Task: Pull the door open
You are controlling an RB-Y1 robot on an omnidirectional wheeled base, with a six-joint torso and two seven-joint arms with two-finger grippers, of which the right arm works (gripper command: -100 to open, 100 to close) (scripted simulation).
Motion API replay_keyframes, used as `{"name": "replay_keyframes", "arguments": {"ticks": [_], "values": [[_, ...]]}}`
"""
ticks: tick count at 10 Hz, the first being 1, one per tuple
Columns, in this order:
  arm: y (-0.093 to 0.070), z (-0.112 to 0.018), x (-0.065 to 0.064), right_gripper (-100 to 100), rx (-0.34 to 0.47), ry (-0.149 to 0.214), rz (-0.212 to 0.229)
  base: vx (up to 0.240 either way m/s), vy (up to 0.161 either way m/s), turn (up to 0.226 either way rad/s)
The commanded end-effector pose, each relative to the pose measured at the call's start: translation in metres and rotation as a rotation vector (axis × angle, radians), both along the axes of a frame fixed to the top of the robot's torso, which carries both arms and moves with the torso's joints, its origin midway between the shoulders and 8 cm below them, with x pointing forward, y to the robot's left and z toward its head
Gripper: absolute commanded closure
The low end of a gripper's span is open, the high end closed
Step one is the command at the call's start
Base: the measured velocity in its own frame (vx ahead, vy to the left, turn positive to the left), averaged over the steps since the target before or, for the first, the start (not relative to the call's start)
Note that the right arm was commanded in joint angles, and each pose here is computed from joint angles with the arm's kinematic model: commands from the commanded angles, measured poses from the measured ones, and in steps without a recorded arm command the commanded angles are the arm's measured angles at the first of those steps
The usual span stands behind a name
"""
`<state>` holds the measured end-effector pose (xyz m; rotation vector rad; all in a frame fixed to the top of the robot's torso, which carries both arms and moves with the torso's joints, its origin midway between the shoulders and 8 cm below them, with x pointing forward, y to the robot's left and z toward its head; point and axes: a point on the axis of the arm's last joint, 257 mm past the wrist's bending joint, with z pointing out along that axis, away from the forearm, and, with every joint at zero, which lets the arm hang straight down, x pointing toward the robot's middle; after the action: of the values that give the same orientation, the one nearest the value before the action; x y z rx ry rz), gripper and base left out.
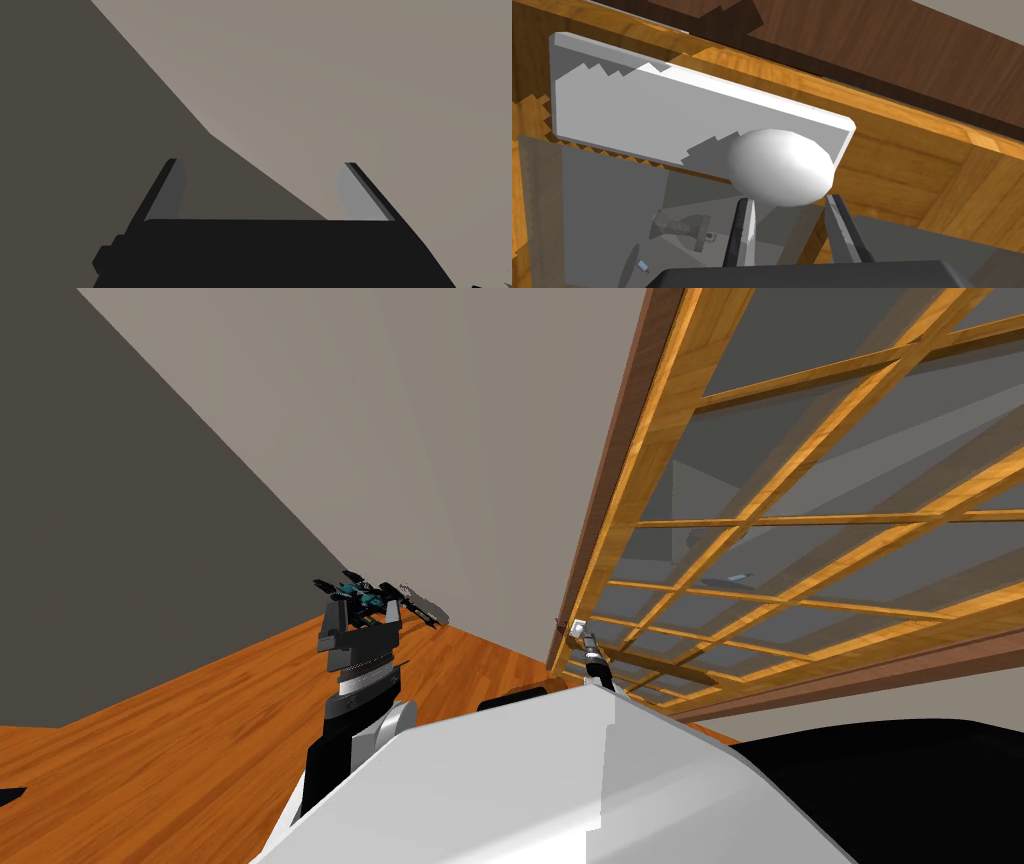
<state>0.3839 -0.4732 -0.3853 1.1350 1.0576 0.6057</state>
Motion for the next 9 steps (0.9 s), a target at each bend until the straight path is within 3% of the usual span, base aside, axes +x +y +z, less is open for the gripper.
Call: {"name": "replay_keyframes", "arguments": {"ticks": [1,9], "values": [[0.0105,0.0016,0.0058,100,0.046,-0.026,0.017,-0.038,-0.008,0.036],[0.0044,0.0023,0.0048,100,0.264,-0.131,0.016,-0.038,-0.004,0.041]]}}
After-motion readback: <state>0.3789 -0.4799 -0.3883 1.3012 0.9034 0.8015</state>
